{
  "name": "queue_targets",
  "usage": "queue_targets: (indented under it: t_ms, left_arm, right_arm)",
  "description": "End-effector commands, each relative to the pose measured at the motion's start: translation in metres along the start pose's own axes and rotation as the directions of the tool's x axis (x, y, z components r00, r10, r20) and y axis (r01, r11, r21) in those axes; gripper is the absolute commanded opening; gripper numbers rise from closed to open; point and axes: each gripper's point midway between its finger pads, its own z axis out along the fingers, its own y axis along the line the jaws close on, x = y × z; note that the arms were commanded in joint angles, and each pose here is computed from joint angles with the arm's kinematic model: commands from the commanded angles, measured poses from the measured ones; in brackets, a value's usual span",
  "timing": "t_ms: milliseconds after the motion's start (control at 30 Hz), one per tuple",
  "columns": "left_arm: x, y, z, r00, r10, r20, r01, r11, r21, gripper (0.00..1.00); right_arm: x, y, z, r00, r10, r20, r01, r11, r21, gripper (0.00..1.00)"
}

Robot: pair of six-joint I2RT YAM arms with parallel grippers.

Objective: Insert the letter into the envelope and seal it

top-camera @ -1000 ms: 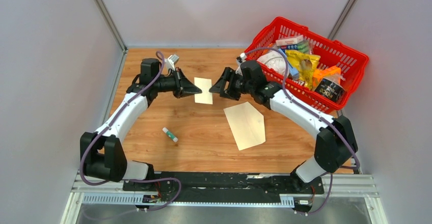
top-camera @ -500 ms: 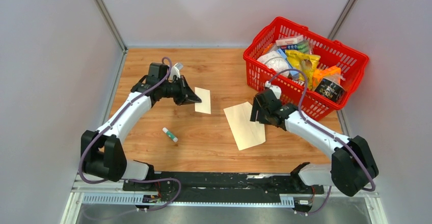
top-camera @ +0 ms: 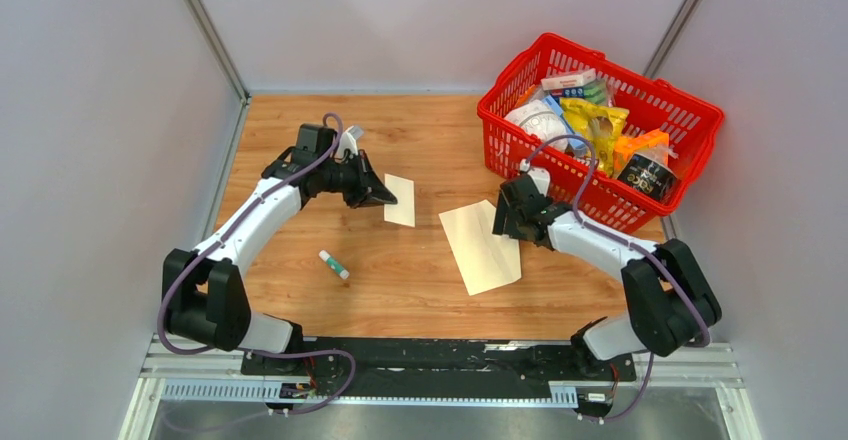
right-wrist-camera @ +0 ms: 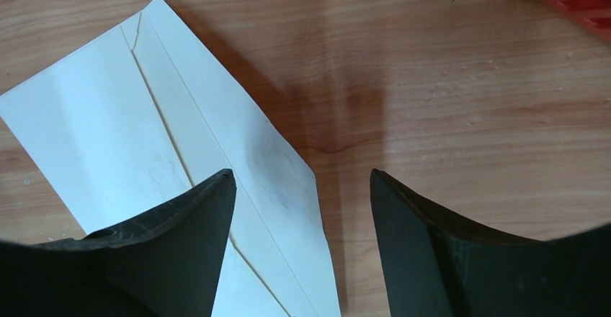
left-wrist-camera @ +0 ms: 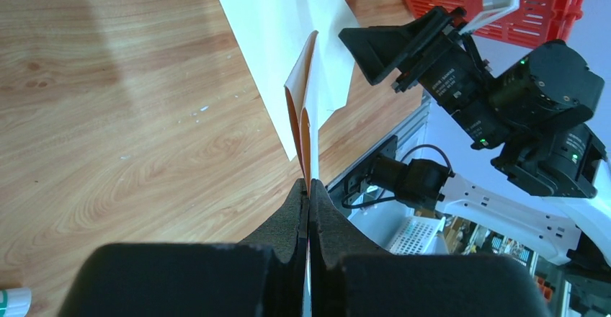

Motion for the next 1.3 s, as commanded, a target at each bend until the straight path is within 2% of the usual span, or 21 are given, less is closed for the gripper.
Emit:
queue_targets:
  t_ms: [0,100,167,267,400,433,633,767,900,1067,1267]
  left_arm:
    - [-0.009,-0.017,-0.006,0.998,0.061,0.023,-0.062,0.998,0.03,0.0]
    - [-0.01,-0.017,-0.006,0.998,0.064,0.02,-0.064,0.997,0.03,0.0]
    - [-0.01,-0.016,-0.005,0.998,0.062,0.017,-0.062,0.998,0.03,0.0]
    - [-0.009,-0.013,-0.003,0.999,0.051,0.014,-0.051,0.998,0.028,0.0]
    - [-0.008,-0.015,0.001,0.999,0.048,0.003,-0.048,0.998,0.038,0.0]
    - [-0.007,-0.017,0.002,0.999,0.051,0.001,-0.051,0.998,0.042,0.0]
    - [0.0,-0.028,0.011,0.997,0.071,-0.019,-0.07,0.996,0.05,0.0]
    - [0.002,-0.044,0.021,0.995,0.097,-0.027,-0.095,0.993,0.062,0.0]
    - [0.002,-0.063,0.036,0.993,0.111,-0.027,-0.109,0.991,0.073,0.0]
    - [0.0,-0.069,0.058,0.995,0.097,-0.015,-0.096,0.992,0.078,0.0]
    - [0.007,-0.052,0.078,0.998,0.063,-0.029,-0.061,0.996,0.062,0.0]
  right_arm:
    - [-0.008,0.01,0.013,0.999,0.017,0.028,-0.016,0.999,-0.045,0.71]
    - [-0.002,0.015,0.018,1.0,0.026,0.004,-0.025,0.997,-0.072,0.7]
    - [0.0,0.021,0.019,0.999,0.035,-0.013,-0.036,0.995,-0.096,0.65]
    - [0.001,0.025,0.013,0.999,0.048,-0.018,-0.05,0.991,-0.127,0.48]
    - [-0.008,0.036,-0.004,0.996,0.085,-0.015,-0.087,0.977,-0.194,0.08]
    - [-0.011,0.038,-0.01,0.995,0.095,-0.011,-0.095,0.973,-0.211,0.01]
    - [-0.053,0.059,-0.068,0.982,0.176,0.072,-0.141,0.927,-0.347,0.0]
    - [-0.08,0.075,-0.112,0.974,0.162,0.162,-0.087,0.915,-0.393,0.0]
    - [-0.091,0.095,-0.136,0.97,0.139,0.201,-0.043,0.907,-0.419,0.0]
    - [-0.087,0.116,-0.132,0.977,0.083,0.195,0.003,0.916,-0.402,0.0]
    - [-0.068,0.139,-0.104,0.99,0.055,0.131,0.003,0.913,-0.408,0.0]
